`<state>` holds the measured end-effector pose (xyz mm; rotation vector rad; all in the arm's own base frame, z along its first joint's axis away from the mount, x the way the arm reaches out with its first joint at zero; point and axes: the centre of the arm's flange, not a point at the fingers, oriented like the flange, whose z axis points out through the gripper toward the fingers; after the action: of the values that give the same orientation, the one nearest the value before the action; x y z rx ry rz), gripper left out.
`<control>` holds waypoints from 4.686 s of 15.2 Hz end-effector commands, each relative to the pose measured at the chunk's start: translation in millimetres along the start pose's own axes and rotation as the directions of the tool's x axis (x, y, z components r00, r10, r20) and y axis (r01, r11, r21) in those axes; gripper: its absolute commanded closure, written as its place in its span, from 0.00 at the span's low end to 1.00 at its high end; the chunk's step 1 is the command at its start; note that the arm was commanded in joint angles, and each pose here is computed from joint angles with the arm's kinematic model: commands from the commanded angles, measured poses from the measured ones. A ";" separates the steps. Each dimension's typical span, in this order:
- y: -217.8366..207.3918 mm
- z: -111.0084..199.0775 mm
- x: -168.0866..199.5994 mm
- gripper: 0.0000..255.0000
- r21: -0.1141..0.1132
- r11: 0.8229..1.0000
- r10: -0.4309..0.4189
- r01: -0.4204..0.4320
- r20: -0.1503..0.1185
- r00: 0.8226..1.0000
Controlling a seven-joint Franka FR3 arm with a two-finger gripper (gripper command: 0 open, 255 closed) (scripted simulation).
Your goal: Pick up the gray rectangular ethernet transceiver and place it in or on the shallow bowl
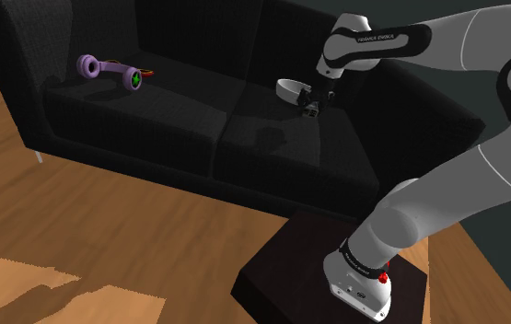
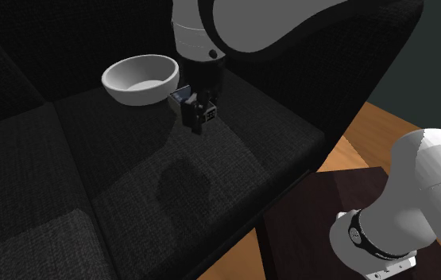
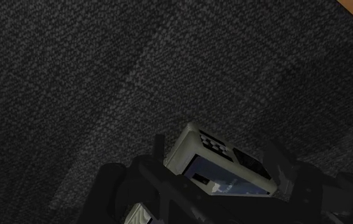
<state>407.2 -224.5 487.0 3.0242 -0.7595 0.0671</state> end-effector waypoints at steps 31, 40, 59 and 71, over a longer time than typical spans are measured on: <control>79.0 -71.7 185.1 1.00 0.000 1.000 0.000 0.000 0.000 1.000; 95.8 -41.5 223.6 1.00 0.000 1.000 0.000 0.000 0.000 1.000; 95.4 -7.6 222.0 0.00 0.000 1.000 0.000 0.000 0.000 1.000; 95.4 -57.6 222.0 0.00 0.000 1.000 0.000 0.000 0.000 1.000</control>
<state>555.5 -411.4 556.1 3.0243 -0.7595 0.0670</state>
